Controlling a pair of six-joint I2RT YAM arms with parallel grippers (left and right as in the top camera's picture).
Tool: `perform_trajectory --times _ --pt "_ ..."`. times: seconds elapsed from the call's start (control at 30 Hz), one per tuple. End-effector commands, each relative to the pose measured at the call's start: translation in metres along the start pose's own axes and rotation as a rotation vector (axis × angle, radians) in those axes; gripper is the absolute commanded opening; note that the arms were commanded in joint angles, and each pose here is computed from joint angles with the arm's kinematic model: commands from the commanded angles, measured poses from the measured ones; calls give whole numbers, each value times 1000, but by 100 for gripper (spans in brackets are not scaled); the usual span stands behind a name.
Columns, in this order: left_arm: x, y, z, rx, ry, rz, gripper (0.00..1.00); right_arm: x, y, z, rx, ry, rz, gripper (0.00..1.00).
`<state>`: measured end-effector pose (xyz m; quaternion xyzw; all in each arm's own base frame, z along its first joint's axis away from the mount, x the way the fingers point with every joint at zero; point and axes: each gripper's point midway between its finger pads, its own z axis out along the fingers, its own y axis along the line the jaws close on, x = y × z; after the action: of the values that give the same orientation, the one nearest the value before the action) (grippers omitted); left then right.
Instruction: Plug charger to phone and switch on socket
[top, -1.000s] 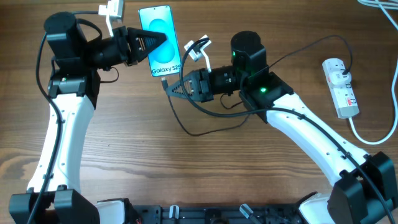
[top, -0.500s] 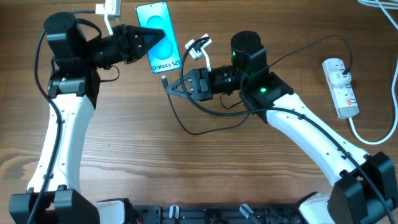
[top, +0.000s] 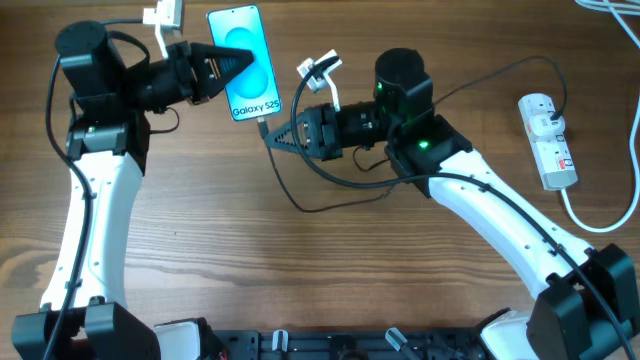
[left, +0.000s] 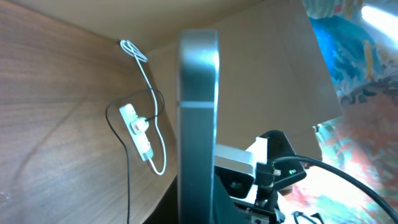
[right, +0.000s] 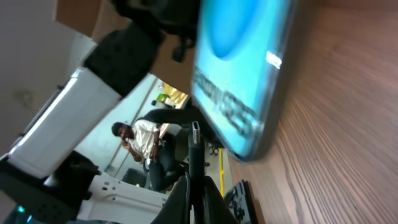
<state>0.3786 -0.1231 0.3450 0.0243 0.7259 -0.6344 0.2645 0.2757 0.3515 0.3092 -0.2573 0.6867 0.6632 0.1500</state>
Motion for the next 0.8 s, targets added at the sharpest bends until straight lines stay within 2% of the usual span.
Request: perform_trajectory --times 0.0,0.2,0.77 --pt "3 -13 -2 22 18 -40 4 -1 11 -2 -39 17 15 4" --pt "1 -12 -2 14 7 -170 4 3 12 -2 -52 37 19 4" --pt "2 -12 -2 16 15 -184 4 1 11 -2 -42 24 20 4"
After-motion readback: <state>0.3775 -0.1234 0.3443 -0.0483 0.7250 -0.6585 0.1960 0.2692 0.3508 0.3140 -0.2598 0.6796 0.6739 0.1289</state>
